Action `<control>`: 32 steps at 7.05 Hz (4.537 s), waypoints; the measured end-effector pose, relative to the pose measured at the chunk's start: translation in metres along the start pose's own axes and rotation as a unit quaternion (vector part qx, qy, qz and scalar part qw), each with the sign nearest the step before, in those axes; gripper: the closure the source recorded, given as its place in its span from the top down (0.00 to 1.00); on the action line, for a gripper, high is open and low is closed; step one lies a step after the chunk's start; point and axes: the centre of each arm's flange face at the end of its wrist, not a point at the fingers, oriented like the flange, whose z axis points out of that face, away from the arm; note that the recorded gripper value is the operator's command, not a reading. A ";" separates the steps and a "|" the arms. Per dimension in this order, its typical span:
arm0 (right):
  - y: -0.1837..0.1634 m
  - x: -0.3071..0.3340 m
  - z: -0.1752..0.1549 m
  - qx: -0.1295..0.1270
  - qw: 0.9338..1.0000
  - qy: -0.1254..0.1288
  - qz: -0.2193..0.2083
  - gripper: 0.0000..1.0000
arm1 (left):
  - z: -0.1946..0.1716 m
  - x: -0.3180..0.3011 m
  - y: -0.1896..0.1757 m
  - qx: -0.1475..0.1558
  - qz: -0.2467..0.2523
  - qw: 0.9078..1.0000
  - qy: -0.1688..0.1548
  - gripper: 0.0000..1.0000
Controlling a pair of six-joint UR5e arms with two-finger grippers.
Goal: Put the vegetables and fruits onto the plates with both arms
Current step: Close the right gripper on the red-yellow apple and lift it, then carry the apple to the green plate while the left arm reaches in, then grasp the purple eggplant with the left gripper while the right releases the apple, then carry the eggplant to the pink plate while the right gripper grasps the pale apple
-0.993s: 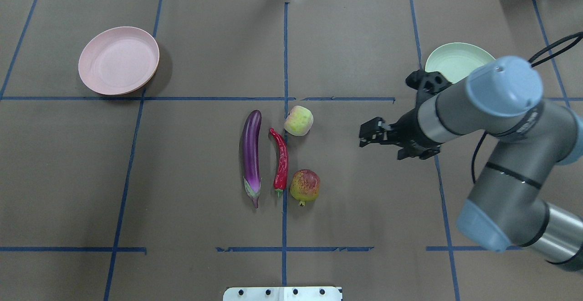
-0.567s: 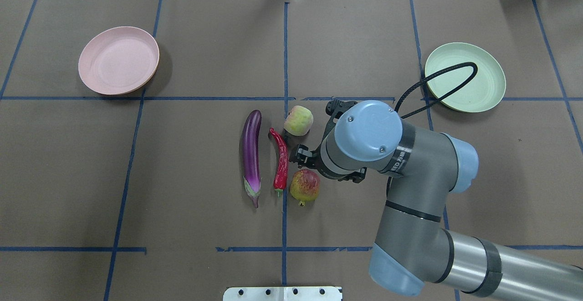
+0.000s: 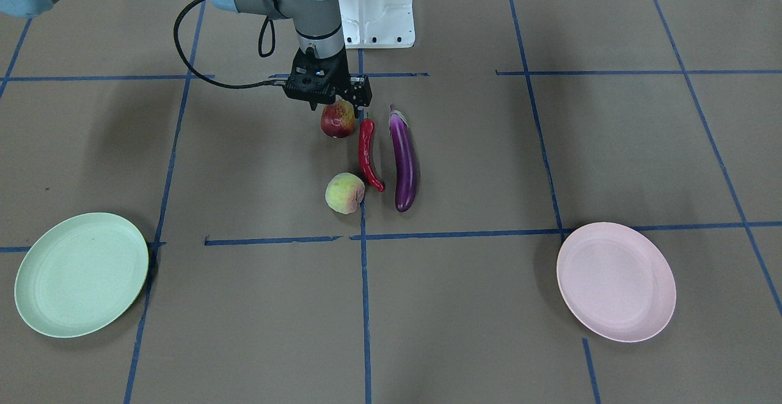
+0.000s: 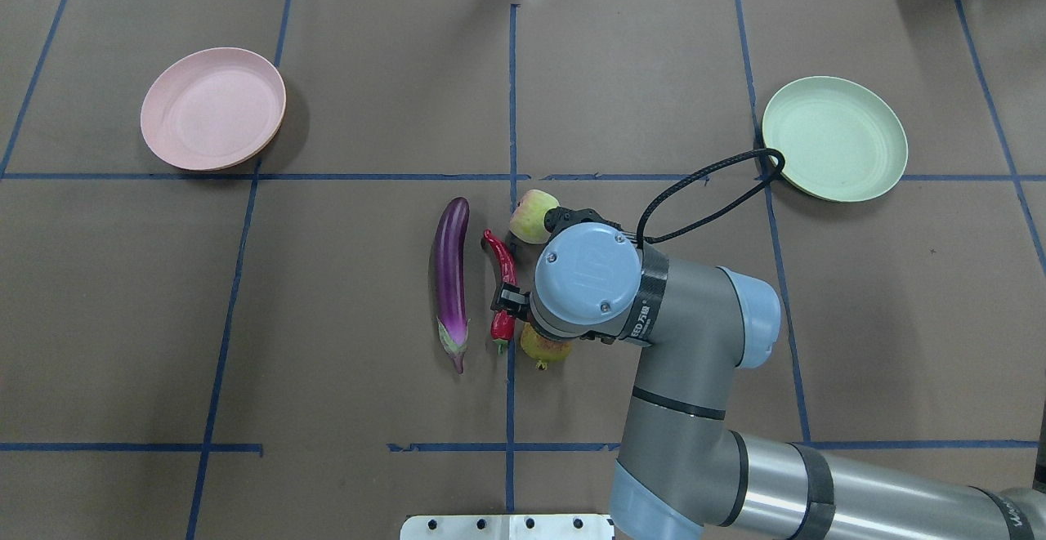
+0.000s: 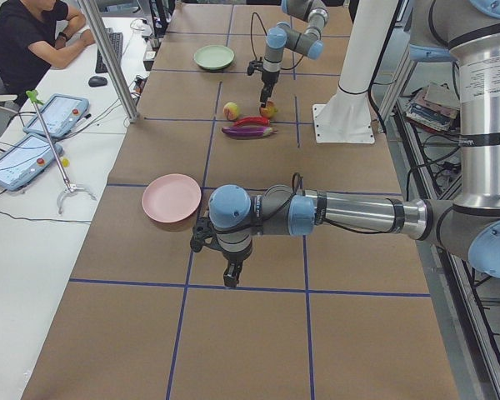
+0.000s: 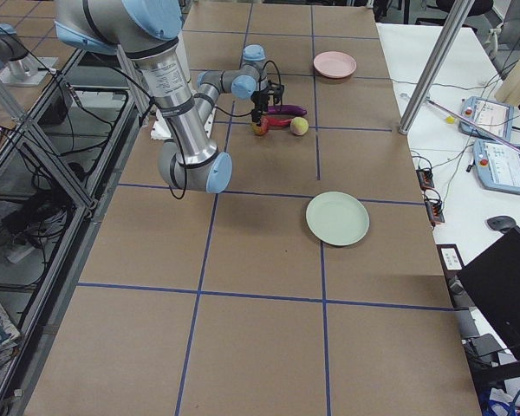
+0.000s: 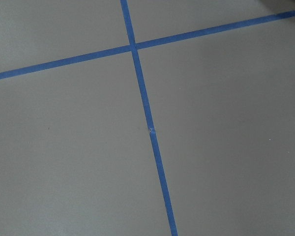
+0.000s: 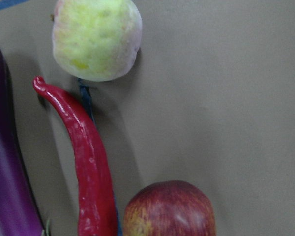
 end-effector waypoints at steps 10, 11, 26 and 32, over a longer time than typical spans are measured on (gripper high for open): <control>-0.180 0.152 -0.083 0.085 0.992 0.087 -0.044 0.00 | 0.001 0.051 -0.024 0.035 0.036 0.997 0.051 1.00; -0.225 0.179 -0.076 0.089 0.987 0.120 -0.058 0.00 | -0.005 0.082 -0.030 0.040 0.017 0.996 0.081 1.00; -0.354 0.273 -0.061 0.048 0.991 0.045 -0.119 1.00 | 0.208 0.684 -0.156 0.023 -0.080 0.995 0.058 0.37; -0.232 0.134 -0.059 0.014 0.999 -0.039 -0.019 1.00 | 0.157 0.624 -0.193 0.096 -0.120 0.986 0.058 0.02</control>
